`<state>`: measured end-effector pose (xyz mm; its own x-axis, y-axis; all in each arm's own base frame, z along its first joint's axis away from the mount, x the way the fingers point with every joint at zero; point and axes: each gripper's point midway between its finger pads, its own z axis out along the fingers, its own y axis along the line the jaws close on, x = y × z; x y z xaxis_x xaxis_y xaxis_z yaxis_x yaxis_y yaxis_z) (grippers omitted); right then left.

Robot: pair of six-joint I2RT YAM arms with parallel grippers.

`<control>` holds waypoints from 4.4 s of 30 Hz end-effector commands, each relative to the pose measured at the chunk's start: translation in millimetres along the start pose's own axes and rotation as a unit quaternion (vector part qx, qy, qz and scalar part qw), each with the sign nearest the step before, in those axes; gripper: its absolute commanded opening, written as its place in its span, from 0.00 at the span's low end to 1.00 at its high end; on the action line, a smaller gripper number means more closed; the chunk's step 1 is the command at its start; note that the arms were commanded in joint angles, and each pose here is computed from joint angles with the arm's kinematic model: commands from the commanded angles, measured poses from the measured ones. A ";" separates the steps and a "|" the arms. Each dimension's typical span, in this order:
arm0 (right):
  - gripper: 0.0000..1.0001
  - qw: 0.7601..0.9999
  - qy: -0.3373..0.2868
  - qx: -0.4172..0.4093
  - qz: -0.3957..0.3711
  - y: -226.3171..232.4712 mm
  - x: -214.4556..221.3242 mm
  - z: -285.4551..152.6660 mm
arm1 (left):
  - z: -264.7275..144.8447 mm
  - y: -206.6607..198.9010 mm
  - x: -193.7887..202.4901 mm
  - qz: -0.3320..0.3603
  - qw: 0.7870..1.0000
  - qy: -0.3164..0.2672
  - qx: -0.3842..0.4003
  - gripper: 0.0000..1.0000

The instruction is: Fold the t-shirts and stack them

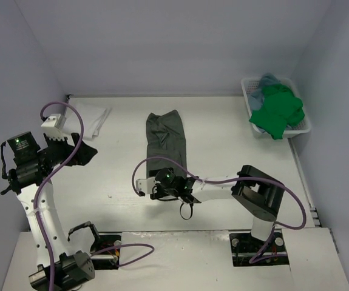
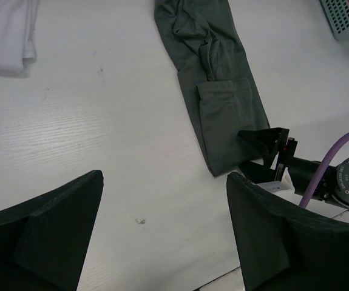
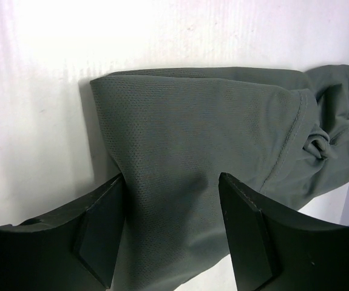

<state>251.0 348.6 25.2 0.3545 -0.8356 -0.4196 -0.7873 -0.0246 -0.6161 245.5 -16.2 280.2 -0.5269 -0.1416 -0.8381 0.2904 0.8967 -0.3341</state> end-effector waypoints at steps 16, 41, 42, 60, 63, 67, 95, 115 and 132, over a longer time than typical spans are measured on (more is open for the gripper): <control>0.01 0.982 0.065 -0.173 0.034 59.3 57.1 -12.1 | -2.6 -5.4 -16.8 0.015 0.999 -0.027 0.018 0.77; 0.00 0.974 -0.065 -0.212 0.037 -3.2 -37.7 -137.8 | 88.5 -15.1 -33.3 0.027 0.986 0.041 0.157 0.65; 0.00 0.975 -0.067 -0.210 0.032 -5.7 -37.8 -138.9 | 93.0 -18.4 -31.4 0.031 0.985 0.048 0.162 0.65; 0.00 0.976 -0.075 -0.195 0.056 -41.8 -38.0 -127.1 | 245.6 -117.3 22.1 0.049 0.916 0.165 0.362 0.04; 0.00 0.976 -0.071 -0.199 0.062 -42.2 -32.1 -124.2 | 264.8 -132.8 40.1 0.051 0.903 0.182 0.385 0.00; 0.00 0.975 -0.071 -0.200 0.066 -46.5 -27.1 -119.7 | 284.1 -144.9 59.1 0.044 0.896 0.200 0.394 0.00; 0.00 0.970 -0.095 -0.191 0.118 -118.4 14.9 -62.3 | 305.6 -174.3 110.3 0.048 0.871 0.259 0.415 0.00; 0.00 0.973 -0.107 -0.166 0.120 -156.4 17.4 -46.5 | 299.2 -184.1 120.0 0.068 0.856 0.278 0.430 0.00; 0.00 0.972 -0.106 -0.169 0.127 -150.4 23.8 -54.5 | 306.4 -191.2 73.9 0.110 0.878 0.228 0.408 0.00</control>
<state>345.9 300.0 119.2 0.1562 -0.7448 -0.6488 -0.9821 -0.0471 -0.1823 374.6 -324.4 93.2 -0.7084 0.3894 -0.5887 0.7016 0.2970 -0.6477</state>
